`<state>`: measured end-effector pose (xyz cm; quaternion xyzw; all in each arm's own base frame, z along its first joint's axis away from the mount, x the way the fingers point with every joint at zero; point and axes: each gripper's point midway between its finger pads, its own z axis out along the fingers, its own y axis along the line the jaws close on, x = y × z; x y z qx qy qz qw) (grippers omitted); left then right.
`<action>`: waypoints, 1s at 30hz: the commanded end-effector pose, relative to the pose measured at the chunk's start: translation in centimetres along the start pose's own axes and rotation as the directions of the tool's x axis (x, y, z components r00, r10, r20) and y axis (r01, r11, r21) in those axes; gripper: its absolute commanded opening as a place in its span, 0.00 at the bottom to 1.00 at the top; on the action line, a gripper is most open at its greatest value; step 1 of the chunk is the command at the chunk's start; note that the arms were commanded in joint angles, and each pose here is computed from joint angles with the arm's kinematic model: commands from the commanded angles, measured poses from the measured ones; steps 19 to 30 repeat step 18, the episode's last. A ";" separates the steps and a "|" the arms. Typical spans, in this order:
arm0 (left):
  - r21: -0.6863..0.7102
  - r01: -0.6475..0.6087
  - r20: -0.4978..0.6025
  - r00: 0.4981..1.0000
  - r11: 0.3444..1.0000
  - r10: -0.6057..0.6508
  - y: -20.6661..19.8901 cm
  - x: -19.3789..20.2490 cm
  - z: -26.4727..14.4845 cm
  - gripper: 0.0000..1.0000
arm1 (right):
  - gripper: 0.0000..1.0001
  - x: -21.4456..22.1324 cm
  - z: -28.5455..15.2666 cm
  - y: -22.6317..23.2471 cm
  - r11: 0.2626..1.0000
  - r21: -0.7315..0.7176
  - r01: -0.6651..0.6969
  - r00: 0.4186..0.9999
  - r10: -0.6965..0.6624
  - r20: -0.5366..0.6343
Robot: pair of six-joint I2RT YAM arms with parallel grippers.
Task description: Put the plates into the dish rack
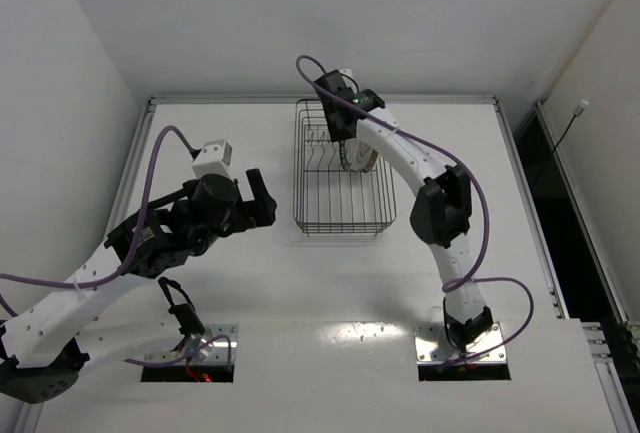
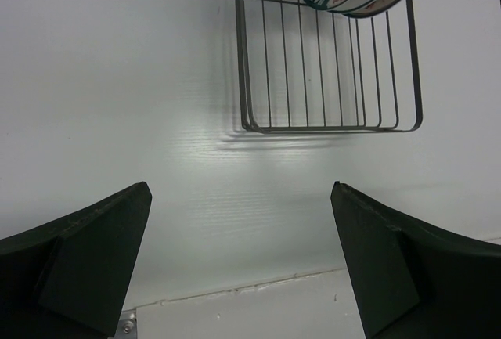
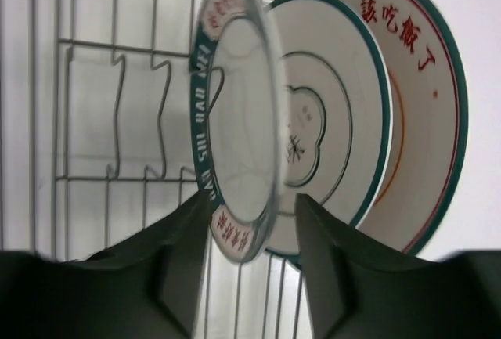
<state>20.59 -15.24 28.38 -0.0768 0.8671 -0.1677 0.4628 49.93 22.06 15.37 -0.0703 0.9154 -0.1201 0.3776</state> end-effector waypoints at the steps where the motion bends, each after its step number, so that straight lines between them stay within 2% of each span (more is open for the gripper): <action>1: -0.010 0.002 0.039 0.999 1.000 -0.002 0.2 -1.5 -0.7 0.99 | 0.51 -4.2 -8.2 -1.6 0.983 -0.162 -0.083 0.990 0.099 0.098; 2: -0.013 0.018 0.053 0.998 1.000 -0.017 0.4 -1.8 -0.9 0.99 | 0.57 -4.4 -9.5 -1.9 0.980 -0.186 -0.075 0.990 0.095 0.103; 5: -0.022 0.023 0.074 0.997 0.999 -0.022 0.5 -2.3 -1.1 0.99 | 0.61 -4.8 -13.4 -3.0 0.958 -0.278 -0.072 0.987 0.108 0.116; 7: -0.023 0.029 0.086 0.996 0.999 -0.026 0.2 -2.8 -0.9 0.99 | 0.63 -3.8 -15.0 -3.9 0.956 -0.289 -0.041 0.993 0.072 0.097; 10: -0.026 0.006 0.084 0.996 1.000 -0.004 -0.5 -3.3 -0.6 0.99 | 0.63 -1.7 -17.2 -6.6 0.968 -0.248 -0.026 0.995 0.048 0.083; 11: -0.021 0.002 0.090 0.996 1.000 0.000 -0.8 -3.6 -0.6 0.99 | 0.63 0.3 -16.8 -7.0 0.974 -0.228 -0.012 0.999 0.023 0.045; 13: -0.022 -0.007 0.090 0.996 1.000 0.009 -1.0 -3.9 -0.5 0.99 | 0.63 1.1 -19.0 -9.3 0.980 -0.199 -0.028 0.995 0.046 0.086; 14: -0.031 -0.009 0.093 0.996 0.999 0.012 -1.1 -4.0 -0.3 0.99 | 0.63 3.2 -18.3 -9.8 0.983 -0.183 -0.021 0.998 0.030 0.047; 17: -0.045 -0.024 0.093 0.995 0.999 0.028 -1.0 -4.0 0.0 0.99 | 0.62 5.3 -19.3 -11.8 0.986 -0.162 -0.043 0.996 0.056 0.076; 18: -0.082 -0.036 0.111 0.993 0.996 0.045 -0.3 -4.1 0.3 0.99 | 0.72 5.7 -19.8 -12.4 0.986 -0.159 -0.056 0.992 0.073 0.105; 30: -0.082 -0.036 0.111 0.993 0.996 0.045 -0.3 -4.1 0.3 0.99 | 0.72 5.7 -19.8 -12.4 0.986 -0.159 -0.056 0.992 0.073 0.105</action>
